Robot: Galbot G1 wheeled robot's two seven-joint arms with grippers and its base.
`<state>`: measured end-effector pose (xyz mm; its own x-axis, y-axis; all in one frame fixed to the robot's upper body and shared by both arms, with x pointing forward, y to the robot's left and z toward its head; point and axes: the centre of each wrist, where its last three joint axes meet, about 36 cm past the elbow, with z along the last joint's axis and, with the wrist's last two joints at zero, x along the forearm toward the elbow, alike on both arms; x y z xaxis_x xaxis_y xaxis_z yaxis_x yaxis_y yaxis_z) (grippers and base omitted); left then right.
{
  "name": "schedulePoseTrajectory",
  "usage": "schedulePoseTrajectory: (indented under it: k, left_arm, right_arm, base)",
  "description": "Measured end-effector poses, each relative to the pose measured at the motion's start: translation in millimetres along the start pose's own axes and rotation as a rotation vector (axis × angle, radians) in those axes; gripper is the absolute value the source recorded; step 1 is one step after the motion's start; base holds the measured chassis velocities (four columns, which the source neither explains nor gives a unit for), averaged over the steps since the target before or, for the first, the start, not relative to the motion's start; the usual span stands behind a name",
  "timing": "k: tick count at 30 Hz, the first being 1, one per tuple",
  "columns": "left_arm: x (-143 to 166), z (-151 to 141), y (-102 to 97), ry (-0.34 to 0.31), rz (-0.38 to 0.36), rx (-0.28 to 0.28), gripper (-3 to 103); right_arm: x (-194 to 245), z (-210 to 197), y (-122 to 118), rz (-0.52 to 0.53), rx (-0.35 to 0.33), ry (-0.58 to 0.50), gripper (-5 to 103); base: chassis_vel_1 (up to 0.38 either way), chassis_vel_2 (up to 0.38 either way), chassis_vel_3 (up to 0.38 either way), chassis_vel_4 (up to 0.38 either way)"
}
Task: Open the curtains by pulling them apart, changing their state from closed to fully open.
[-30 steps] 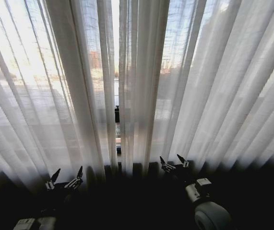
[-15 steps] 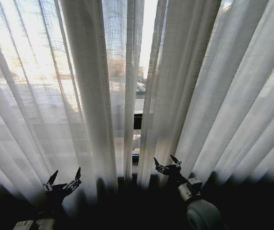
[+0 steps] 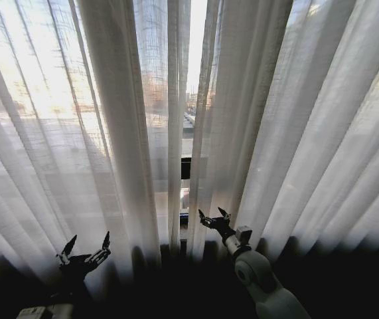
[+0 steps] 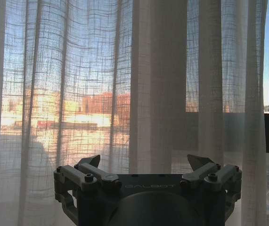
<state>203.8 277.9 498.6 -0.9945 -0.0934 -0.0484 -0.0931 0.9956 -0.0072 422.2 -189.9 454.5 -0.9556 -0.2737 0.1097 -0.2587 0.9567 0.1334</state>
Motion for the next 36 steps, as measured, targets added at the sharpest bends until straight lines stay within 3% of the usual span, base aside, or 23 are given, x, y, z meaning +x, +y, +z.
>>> schedulePoseTrajectory:
  k: [14,26,29,31,33,34,36]
  left_arm:
    - [6,-6,-1.7,0.016,-0.014,-0.002,100]
    - [5,-6,-4.2,0.006,-0.012,0.012,100]
    - [5,-6,-4.1,0.005,-0.015,0.014,100]
    - [5,-6,-4.1,0.005,-0.015,0.014,100]
    - [6,-6,-4.5,0.007,-0.017,0.017,100]
    - [6,-5,-4.5,0.01,-0.018,0.017,100]
    - [7,-5,-4.1,0.014,-0.019,0.015,100]
  right_arm:
    - [-73,-12,-20,0.136,0.043,-0.03,100]
    - [-114,-9,-38,0.177,0.083,-0.031,102]
    - [-120,-13,-39,0.17,0.09,-0.04,88]
    - [-121,-14,-39,0.17,0.09,-0.041,88]
    - [-127,-16,-38,0.168,0.09,-0.053,71]
    - [-129,-16,-38,0.168,0.09,-0.06,71]
    - [-130,-17,-37,0.167,0.09,-0.065,61]
  base:
    - [0.0,0.0,0.0,0.0]
    - [0.0,0.0,0.0,0.0]
    - [0.0,0.0,0.0,0.0]
    - [0.0,0.0,0.0,0.0]
    - [0.0,0.0,0.0,0.0]
    - [0.0,0.0,0.0,0.0]
    - [0.0,0.0,0.0,0.0]
